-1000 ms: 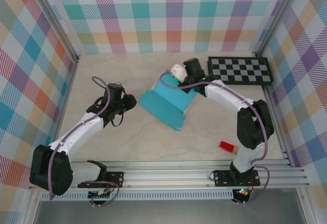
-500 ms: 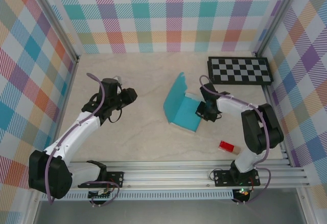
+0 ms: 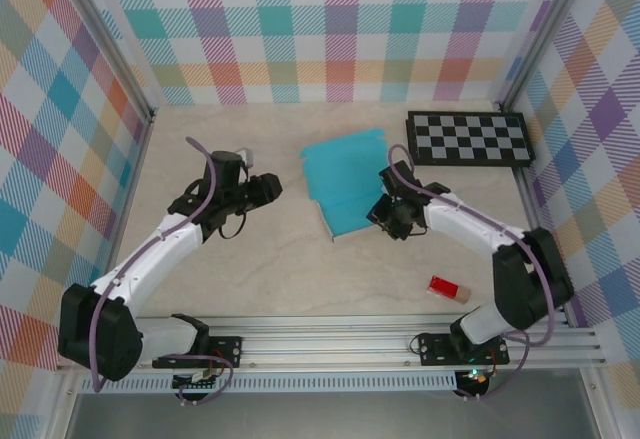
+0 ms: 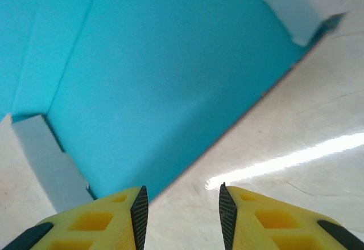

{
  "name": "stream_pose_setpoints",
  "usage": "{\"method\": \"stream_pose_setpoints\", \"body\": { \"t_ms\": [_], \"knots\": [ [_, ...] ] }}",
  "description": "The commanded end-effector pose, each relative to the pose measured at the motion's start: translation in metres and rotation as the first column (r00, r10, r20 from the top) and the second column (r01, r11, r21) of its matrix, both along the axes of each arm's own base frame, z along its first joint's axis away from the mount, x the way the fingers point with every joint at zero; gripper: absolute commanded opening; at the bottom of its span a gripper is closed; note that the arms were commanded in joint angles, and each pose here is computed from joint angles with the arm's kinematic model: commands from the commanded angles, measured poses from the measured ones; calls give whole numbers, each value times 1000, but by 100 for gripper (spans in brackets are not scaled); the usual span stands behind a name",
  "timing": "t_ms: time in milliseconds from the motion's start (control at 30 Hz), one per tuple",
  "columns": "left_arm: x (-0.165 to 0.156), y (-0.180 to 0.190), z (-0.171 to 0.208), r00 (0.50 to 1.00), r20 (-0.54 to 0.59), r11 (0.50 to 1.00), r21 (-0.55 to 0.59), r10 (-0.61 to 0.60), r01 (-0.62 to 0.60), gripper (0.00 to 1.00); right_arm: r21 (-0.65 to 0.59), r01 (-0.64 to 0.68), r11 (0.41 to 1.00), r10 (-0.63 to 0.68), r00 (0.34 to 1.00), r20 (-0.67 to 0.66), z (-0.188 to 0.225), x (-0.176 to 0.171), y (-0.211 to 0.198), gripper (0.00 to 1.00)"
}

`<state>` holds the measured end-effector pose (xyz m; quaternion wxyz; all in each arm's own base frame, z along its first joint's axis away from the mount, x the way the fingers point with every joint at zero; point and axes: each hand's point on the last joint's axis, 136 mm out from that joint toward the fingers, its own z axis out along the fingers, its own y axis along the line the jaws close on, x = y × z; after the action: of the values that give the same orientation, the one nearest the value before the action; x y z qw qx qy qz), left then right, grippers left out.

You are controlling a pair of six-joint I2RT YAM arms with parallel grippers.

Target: Fold the paper box

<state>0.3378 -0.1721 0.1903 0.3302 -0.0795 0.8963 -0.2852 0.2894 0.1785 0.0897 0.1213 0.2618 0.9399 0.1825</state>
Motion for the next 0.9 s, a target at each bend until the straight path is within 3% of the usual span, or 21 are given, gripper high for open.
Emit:
{"method": "stream_pose_setpoints", "body": {
  "t_ms": [0, 133, 233, 300, 400, 433, 500, 700, 867],
  "knots": [
    [4, -23, -8, 993, 33, 994, -2, -113, 113, 48, -122, -155, 980, 166, 983, 84, 22, -14, -24, 40],
    [20, -31, -30, 989, 21, 987, 58, -149, 147, 50, -273, -227, 935, 288, 935, 207, 60, -11, -50, 64],
    [32, -44, -26, 980, 57, 981, 39, -191, 189, 53, -381, -289, 878, 425, 837, 346, 100, 12, -54, 73],
    [37, -55, -20, 972, 87, 976, 20, -219, 218, 53, -451, -370, 812, 561, 709, 428, 125, 32, -42, 72],
    [39, -65, -10, 962, 124, 970, 27, -242, 241, 52, -567, -489, 663, 746, 488, 453, 145, 62, -20, 67],
    [39, -66, -6, 961, 137, 970, 40, -242, 239, 52, -580, -538, 611, 791, 407, 456, 149, 70, -15, 66],
    [40, -64, -1, 958, 147, 968, 86, -245, 235, 52, -546, -616, 569, 812, 313, 493, 158, 88, -13, 60],
    [52, -67, -13, 950, 127, 950, 163, -287, 265, 51, -472, -738, 483, 835, 226, 501, 138, 137, -34, 45],
    [62, -70, -19, 946, 148, 949, 179, -287, 260, 47, -450, -752, 482, 810, 187, 556, 122, 155, -35, 39]
  ]
}}
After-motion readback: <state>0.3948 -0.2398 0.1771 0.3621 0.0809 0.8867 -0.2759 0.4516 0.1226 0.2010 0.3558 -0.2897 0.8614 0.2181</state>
